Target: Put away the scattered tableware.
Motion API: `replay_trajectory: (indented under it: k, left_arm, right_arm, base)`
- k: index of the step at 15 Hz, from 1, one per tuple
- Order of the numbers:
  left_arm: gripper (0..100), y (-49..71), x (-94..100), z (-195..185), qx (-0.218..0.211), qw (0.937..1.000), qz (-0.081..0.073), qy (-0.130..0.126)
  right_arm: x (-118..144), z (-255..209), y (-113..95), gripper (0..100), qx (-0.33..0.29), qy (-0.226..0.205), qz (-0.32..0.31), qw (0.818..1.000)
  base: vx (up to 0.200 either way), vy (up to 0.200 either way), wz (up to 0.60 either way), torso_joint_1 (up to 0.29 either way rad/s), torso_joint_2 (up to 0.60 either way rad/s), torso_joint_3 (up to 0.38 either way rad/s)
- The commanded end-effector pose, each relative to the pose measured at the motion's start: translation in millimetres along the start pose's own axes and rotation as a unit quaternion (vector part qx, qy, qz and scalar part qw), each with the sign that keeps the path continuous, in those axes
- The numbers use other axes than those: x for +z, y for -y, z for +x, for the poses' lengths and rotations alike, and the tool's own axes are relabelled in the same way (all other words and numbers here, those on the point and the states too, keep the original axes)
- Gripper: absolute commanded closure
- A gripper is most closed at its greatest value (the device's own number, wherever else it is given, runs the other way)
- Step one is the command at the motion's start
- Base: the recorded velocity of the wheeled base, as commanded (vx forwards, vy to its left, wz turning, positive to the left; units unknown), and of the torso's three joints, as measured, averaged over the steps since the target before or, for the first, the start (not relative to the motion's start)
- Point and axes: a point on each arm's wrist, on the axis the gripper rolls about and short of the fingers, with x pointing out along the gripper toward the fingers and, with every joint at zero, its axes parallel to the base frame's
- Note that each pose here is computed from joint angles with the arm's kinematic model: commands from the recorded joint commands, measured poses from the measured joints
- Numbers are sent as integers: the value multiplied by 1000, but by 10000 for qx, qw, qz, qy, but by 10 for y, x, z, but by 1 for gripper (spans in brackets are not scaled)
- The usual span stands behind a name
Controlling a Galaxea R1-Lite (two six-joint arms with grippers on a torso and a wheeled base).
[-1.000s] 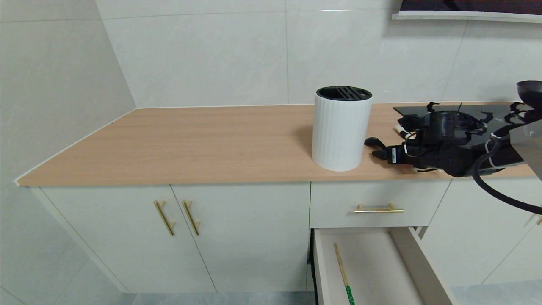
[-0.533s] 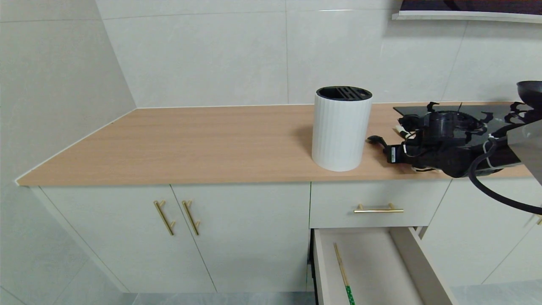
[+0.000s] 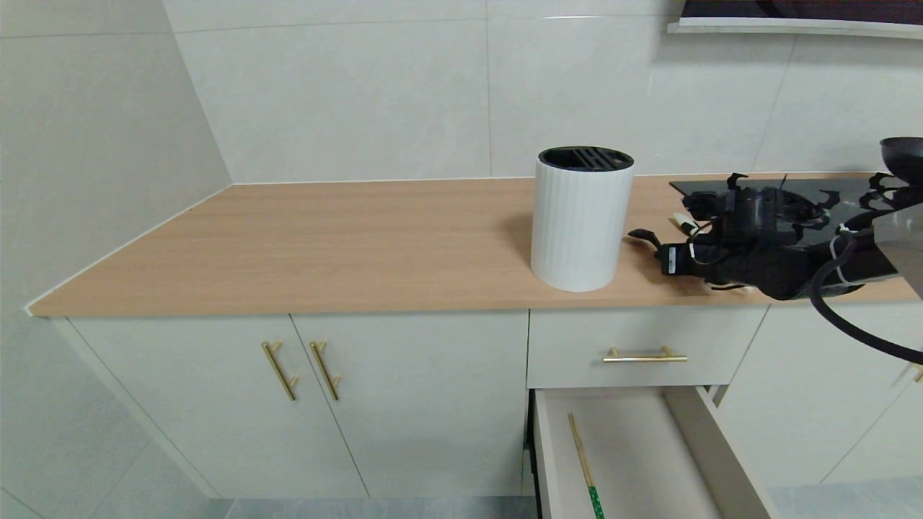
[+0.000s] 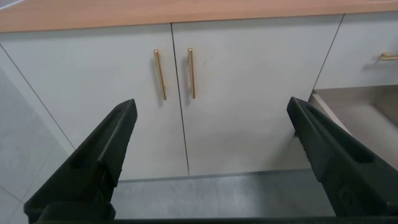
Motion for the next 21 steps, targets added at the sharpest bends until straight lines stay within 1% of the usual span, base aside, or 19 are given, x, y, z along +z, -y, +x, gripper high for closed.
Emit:
replay_trajectory:
  k: [1, 2, 3, 4, 6, 9, 10, 12, 13, 16, 21]
  left_arm:
    - [0, 0, 0, 0, 1, 10000, -1, 0]
    - [0, 0, 0, 0, 1, 10000, -1, 0]
    - [0, 0, 0, 0, 1, 10000, -1, 0]
    - [0, 0, 0, 0, 1, 10000, -1, 0]
    - [0, 0, 0, 0, 1, 10000, -1, 0]
    - [0, 0, 0, 0, 1, 10000, -1, 0]
    - [0, 0, 0, 0, 1, 10000, -1, 0]
    - [0, 0, 0, 0, 1, 10000, -1, 0]
    - [0, 0, -2, 0, 1, 10000, -1, -8]
    - [0, 0, 0, 0, 1, 10000, -1, 0]
    - [0, 0, 0, 0, 1, 10000, -1, 0]
  right_arm:
    - [142, -188, -147, 100, 21, 149, 88, 9998]
    - [153, -244, -213, 100, -21, 150, 118, 9998]
    - [158, -412, -289, 100, -235, 124, 166, 9995]
    - [150, -556, -331, 100, -278, 90, 194, 9994]
    - [90, -939, -363, 100, -265, -25, 229, 9994]
    - [24, -1473, -362, 100, -267, -47, 233, 9994]
    - [-39, -1688, -380, 100, -226, -72, 257, 9994]
    - [-154, -1926, -455, 100, -98, -148, 337, 9993]
    - [-236, -2054, -448, 100, -104, -201, 347, 9991]
    - [-461, -2140, -432, 100, -86, -503, 302, 9982]
    - [-501, -2159, -420, 100, -130, -576, 296, 9978]
  base:
    - [0, 0, 0, 0, 0, 0]
    - [0, 0, 0, 0, 0, 0]
    - [0, 0, 0, 0, 0, 0]
    - [0, 0, 0, 0, 0, 0]
    - [0, 0, 0, 0, 0, 0]
    - [0, 0, 0, 0, 0, 0]
    - [0, 0, 0, 0, 0, 0]
    - [0, 0, 0, 0, 0, 0]
    - [0, 0, 0, 0, 0, 0]
    - [0, 0, 0, 0, 0, 0]
    - [0, 0, 0, 0, 0, 0]
